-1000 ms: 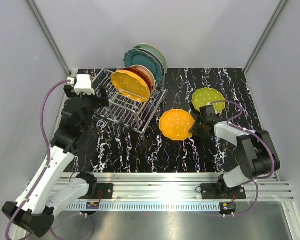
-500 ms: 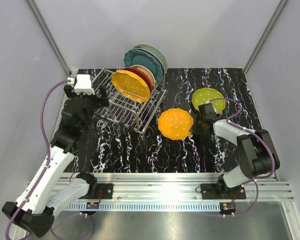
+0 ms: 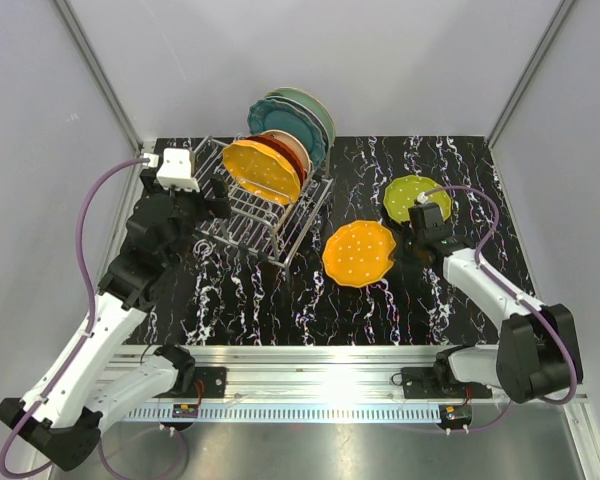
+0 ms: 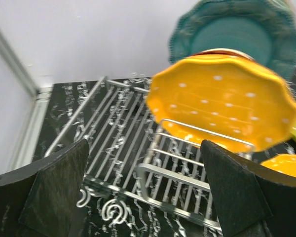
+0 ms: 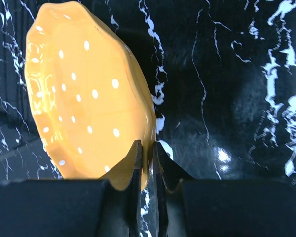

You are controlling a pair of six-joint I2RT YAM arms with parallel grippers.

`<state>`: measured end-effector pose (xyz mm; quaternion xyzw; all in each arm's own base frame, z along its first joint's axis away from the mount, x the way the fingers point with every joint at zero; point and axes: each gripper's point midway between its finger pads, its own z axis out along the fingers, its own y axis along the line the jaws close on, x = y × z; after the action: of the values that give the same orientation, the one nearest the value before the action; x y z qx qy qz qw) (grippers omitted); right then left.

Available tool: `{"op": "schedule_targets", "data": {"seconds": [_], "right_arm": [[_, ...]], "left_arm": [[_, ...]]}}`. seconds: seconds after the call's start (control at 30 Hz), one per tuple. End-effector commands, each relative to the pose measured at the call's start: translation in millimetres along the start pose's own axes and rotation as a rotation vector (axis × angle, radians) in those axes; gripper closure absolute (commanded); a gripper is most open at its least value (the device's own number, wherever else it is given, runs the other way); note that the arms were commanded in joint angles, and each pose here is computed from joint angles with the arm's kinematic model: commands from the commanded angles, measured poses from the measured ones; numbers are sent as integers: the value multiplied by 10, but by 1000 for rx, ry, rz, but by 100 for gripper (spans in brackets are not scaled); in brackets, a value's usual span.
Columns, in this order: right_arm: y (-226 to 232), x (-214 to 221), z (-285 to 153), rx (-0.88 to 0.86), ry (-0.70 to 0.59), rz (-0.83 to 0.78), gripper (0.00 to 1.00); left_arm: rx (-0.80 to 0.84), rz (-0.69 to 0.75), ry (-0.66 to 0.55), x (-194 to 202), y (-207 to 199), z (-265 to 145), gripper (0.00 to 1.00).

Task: Load the plates into the dish rack
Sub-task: Grab a plate with the right arm

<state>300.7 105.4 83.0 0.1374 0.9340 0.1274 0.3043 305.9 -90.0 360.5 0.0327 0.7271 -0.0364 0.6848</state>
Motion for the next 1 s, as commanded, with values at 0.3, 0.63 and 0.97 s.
{"op": "schedule_targets", "data": {"seconds": [0.3, 0.63, 0.97], "right_arm": [[181, -465, -530, -67, -201, -106, 100], [100, -361, -589, -55, -198, -101, 100], [-59, -98, -480, -38, -170, -32, 100]], "left_arm": [[328, -177, 189, 413, -697, -437, 7], [503, -176, 347, 1027, -1539, -881, 27], [634, -69, 477, 1844, -2558, -1181, 49]]}}
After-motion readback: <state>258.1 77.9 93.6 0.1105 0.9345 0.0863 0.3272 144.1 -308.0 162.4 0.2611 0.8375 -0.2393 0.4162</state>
